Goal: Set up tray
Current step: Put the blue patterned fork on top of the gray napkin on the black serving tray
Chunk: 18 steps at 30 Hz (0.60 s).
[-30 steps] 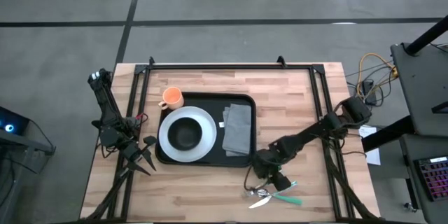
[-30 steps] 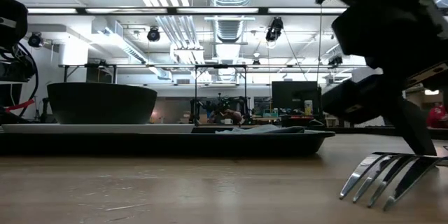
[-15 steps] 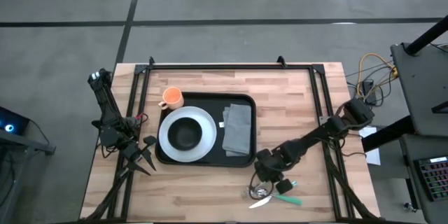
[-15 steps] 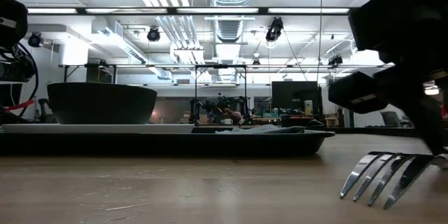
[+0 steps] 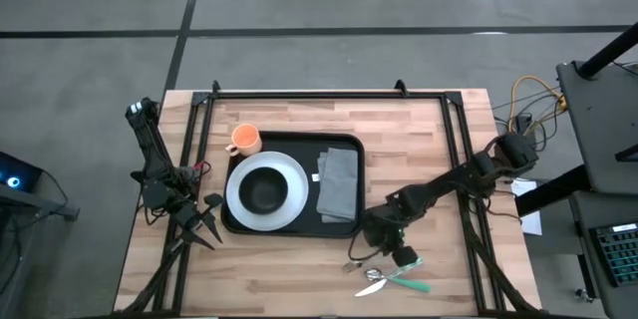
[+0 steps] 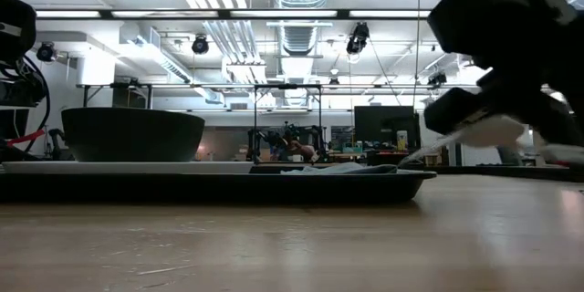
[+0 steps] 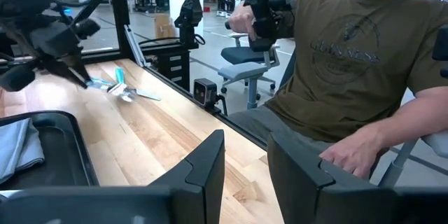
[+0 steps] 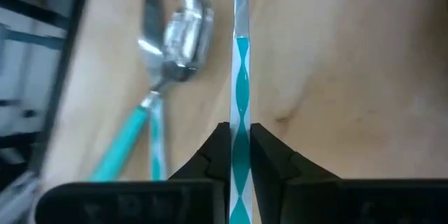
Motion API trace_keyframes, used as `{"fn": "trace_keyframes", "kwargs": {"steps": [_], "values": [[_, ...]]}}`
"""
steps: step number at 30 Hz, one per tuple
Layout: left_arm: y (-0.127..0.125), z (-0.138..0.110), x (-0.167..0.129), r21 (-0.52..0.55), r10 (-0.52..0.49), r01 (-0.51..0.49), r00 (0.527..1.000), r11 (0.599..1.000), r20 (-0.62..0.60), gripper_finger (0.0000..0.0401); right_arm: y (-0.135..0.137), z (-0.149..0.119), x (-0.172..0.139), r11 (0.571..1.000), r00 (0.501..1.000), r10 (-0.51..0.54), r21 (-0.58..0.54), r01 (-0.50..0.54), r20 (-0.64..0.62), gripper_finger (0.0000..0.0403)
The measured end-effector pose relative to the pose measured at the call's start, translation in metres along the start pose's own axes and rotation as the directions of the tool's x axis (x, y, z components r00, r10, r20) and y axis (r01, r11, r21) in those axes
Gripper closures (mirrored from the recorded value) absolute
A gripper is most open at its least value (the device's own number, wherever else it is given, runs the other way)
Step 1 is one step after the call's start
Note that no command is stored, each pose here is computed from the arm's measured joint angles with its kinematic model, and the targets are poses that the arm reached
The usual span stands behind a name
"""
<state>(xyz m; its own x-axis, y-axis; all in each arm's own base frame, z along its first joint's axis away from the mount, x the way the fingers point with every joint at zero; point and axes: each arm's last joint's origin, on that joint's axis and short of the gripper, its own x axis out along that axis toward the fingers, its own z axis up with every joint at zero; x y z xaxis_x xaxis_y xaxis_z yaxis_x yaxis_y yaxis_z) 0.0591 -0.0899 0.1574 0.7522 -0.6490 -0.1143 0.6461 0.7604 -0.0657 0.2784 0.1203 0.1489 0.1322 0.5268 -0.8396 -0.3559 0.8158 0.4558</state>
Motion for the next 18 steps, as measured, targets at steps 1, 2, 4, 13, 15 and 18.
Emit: {"fn": "trace_keyframes", "kwargs": {"steps": [1,2,4,13,15,18], "values": [[0.000,0.000,0.000,0.000,0.001,-0.001,1.000,1.000,0.001,0.0310,0.000,0.001,-0.001,0.999,0.999,0.033,0.009,-0.033,0.007,0.0382],[0.000,0.000,0.000,0.000,0.001,-0.001,1.000,1.000,0.000,0.0310,0.001,0.003,-0.002,0.997,0.997,0.076,0.017,-0.076,0.021,0.0383],[0.000,0.000,0.000,0.000,0.000,0.000,1.000,1.000,0.000,0.0310,0.002,0.006,-0.003,0.983,0.983,0.180,0.026,-0.181,0.046,0.0383],[0.000,0.000,0.000,0.000,0.000,0.000,1.000,1.000,0.000,0.0310,-0.013,-0.007,-0.001,0.896,0.920,0.391,0.217,-0.387,0.027,0.0379],[0.000,0.000,0.000,0.000,0.000,0.000,1.000,1.000,0.000,0.0310,-0.023,-0.014,-0.001,0.875,0.913,0.407,0.270,-0.401,0.034,0.0378],[0.000,0.000,0.000,0.000,0.000,0.000,1.000,1.000,0.000,0.0310,-0.043,-0.031,-0.002,0.837,0.908,0.416,0.371,-0.402,0.047,0.0377]]}}
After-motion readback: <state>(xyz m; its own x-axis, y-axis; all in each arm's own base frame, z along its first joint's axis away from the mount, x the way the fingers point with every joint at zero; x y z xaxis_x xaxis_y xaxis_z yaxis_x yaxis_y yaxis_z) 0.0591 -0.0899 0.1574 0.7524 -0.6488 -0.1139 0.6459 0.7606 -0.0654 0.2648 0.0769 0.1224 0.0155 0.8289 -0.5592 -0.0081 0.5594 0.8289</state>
